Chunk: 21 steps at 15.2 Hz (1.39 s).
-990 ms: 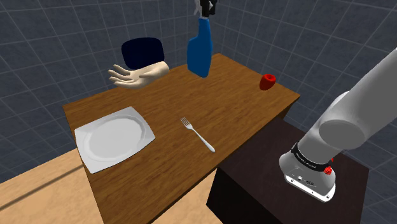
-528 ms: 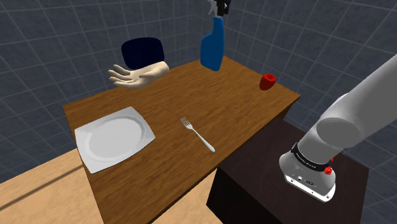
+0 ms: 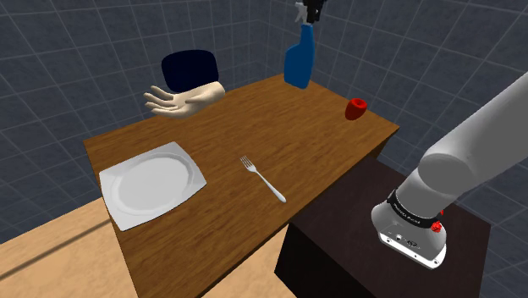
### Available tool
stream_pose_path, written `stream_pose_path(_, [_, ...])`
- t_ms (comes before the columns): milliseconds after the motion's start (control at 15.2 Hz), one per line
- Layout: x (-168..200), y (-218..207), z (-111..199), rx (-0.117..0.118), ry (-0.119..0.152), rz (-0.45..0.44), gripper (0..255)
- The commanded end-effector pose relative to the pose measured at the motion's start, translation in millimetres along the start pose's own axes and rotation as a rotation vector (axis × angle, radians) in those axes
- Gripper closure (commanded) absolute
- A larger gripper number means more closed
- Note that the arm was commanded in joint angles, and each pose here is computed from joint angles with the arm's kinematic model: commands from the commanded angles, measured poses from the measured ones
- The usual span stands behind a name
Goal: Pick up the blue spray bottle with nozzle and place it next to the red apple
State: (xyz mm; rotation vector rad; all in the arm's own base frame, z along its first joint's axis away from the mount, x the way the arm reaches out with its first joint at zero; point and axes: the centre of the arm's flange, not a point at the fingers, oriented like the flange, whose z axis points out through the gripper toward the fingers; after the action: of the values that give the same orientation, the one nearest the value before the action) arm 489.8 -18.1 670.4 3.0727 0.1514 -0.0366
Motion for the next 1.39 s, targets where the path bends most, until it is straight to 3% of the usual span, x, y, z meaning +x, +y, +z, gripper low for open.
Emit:
stream_pose_path(0, [1, 27, 7, 0.000, 0.001, -0.002, 255])
stream_pose_path(1320, [15, 283, 68, 0.000, 0.001, -0.002, 255])
